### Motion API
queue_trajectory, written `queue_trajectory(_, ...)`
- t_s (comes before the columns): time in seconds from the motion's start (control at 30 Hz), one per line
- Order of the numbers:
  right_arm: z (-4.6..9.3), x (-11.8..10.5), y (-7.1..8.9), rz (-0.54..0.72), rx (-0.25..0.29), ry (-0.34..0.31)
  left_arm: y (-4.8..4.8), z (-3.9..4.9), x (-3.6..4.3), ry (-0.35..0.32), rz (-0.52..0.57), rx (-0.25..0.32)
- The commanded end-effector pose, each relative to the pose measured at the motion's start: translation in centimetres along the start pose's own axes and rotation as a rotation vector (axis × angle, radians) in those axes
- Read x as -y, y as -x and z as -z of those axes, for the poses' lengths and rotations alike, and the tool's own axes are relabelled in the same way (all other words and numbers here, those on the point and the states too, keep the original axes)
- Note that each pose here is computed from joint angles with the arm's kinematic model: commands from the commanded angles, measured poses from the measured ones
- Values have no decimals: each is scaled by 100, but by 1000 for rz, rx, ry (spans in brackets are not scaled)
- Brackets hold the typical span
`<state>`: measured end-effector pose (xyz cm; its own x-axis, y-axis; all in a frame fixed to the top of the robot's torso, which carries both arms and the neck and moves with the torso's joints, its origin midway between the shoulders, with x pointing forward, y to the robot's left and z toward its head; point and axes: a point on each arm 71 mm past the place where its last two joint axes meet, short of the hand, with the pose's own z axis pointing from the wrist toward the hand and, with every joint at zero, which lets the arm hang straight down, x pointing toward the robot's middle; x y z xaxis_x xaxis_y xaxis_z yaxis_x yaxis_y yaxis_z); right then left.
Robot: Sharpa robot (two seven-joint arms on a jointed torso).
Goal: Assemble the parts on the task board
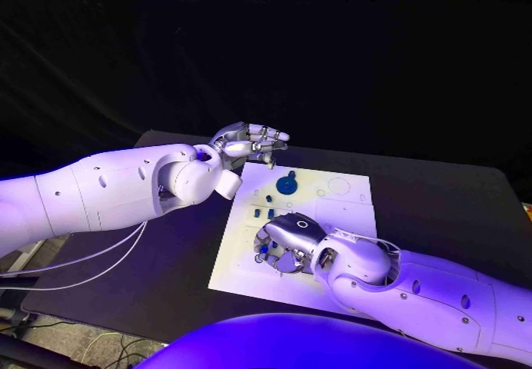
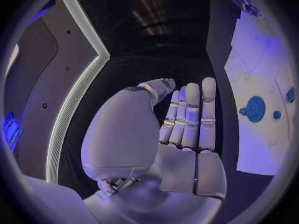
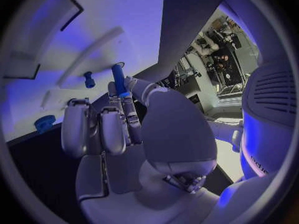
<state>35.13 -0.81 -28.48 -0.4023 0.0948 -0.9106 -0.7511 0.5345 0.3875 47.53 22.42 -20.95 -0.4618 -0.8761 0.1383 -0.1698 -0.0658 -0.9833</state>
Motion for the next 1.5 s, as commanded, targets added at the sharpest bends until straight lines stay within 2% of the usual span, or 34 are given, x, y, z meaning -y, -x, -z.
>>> queue_trajectory(0.03, 2, -23, -55, 3, -24, 14, -25, -7, 8, -7, 4, -19)
queue_trajectory(0.77, -10, -66, -69, -1, -2, 21, -22, -11, 5, -5, 4, -20)
queue_trajectory(1.17, -44, -36, -148, 48, -89, -1, -24, -12, 4, -3, 4, -21)
queue_trajectory(1.5, -49, -35, -172, 67, -96, 0, -24, -13, 2, -1, 5, -23)
